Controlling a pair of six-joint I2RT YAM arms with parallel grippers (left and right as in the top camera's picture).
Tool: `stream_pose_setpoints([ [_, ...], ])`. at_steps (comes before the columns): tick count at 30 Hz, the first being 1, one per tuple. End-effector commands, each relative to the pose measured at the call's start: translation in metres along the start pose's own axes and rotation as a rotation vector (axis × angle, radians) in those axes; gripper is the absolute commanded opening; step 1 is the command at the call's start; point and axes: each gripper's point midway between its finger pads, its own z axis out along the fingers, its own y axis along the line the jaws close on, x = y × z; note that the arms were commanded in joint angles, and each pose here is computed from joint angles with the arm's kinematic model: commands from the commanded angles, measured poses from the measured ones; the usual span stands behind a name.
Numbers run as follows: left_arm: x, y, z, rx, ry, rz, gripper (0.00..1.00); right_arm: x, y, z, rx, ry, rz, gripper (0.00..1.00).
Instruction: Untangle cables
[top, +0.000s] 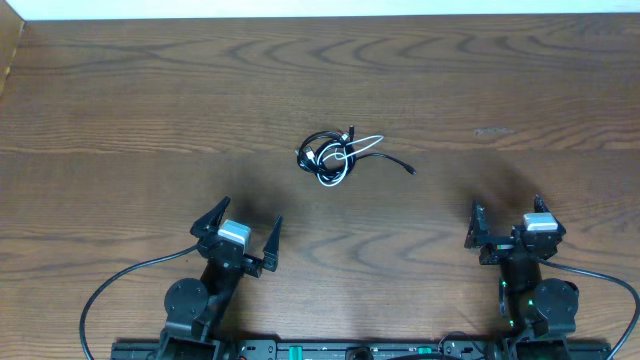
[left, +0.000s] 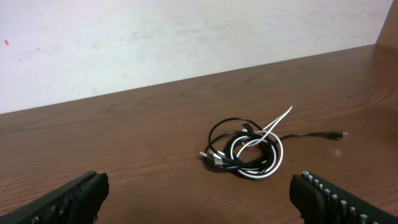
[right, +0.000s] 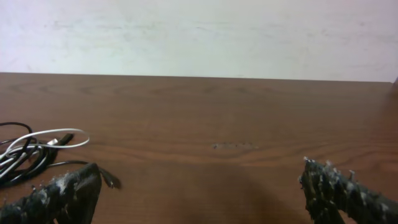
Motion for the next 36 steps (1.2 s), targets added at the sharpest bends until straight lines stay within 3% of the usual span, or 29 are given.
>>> stream_pose_setpoints([
  [1,0.016,0.002,0.002,-0.011,0.037,-0.016,0.98,0.000,-0.001,0.000,0.005,-0.002,0.010,0.99],
  [36,0.017,0.015,0.001,-0.063,0.040,-0.022,0.98,0.000,-0.001,0.000,0.005,-0.002,0.010,0.99],
])
